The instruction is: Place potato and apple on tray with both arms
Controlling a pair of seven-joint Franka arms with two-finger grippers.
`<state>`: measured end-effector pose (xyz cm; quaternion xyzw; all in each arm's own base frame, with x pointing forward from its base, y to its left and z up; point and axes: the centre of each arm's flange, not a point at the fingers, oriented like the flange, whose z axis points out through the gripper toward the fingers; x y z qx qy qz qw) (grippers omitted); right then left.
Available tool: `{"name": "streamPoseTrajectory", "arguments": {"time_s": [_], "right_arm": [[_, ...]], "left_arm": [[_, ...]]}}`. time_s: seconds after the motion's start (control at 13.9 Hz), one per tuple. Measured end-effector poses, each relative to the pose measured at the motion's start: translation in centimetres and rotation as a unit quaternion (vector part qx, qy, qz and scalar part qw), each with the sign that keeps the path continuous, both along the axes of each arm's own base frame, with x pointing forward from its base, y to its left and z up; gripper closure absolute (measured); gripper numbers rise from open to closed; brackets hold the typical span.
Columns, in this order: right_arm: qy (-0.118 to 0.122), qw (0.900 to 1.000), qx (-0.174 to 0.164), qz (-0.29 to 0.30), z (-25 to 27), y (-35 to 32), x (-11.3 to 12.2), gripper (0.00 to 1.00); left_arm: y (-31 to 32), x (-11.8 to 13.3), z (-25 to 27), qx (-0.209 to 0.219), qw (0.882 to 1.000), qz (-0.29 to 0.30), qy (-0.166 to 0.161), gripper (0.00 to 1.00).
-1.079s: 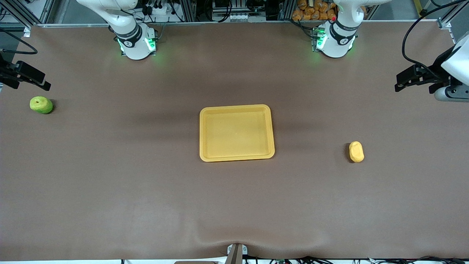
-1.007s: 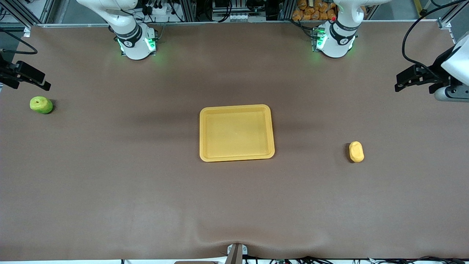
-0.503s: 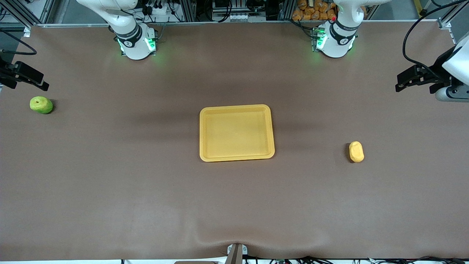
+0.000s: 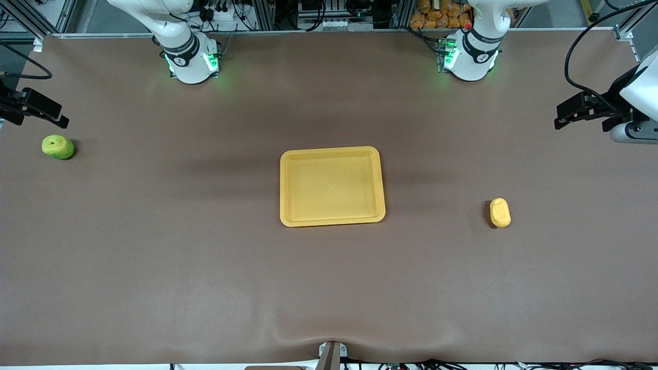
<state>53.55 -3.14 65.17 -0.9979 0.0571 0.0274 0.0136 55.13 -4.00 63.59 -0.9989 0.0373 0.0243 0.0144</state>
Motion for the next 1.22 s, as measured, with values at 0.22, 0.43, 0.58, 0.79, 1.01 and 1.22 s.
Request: {"name": "streamPoseTrajectory", "arguments": {"time_s": [0.22, 0.43, 0.58, 0.79, 1.01, 1.22], "right_arm": [[0.012, 1.000, -0.001, -0.009, -1.3, -1.1, 0.7, 0.00], [0.023, 0.999, 0.001, -0.027, -2.7, -3.2, 1.2, 0.00], [0.029, 0.999, 0.002, -0.032, -3.3, -3.8, 1.5, 0.00], [0.037, 0.998, 0.001, -0.043, -4.1, -5.1, 1.7, 0.00], [0.046, 0.997, 0.003, -0.069, -5.1, -8.1, 1.7, 0.00], [0.060, 0.995, -0.013, -0.080, -6.7, -10.1, 2.1, 0.00]], "left_arm": [[0.9, 1.1, -1.9, -0.001, 1.000, 0.008, 0.016, 0.00], [1.7, 1.6, -2.6, -0.001, 1.000, 0.015, 0.022, 0.00], [1.7, 1.8, -2.8, -0.001, 1.000, 0.015, 0.022, 0.00], [1.7, 2.5, -3.8, -0.002, 1.000, 0.015, 0.024, 0.00], [2.5, 4.1, -5.6, -0.004, 1.000, 0.022, 0.018, 0.00], [3.7, 5.7, -7.7, -0.005, 0.999, 0.032, 0.014, 0.00]]}}
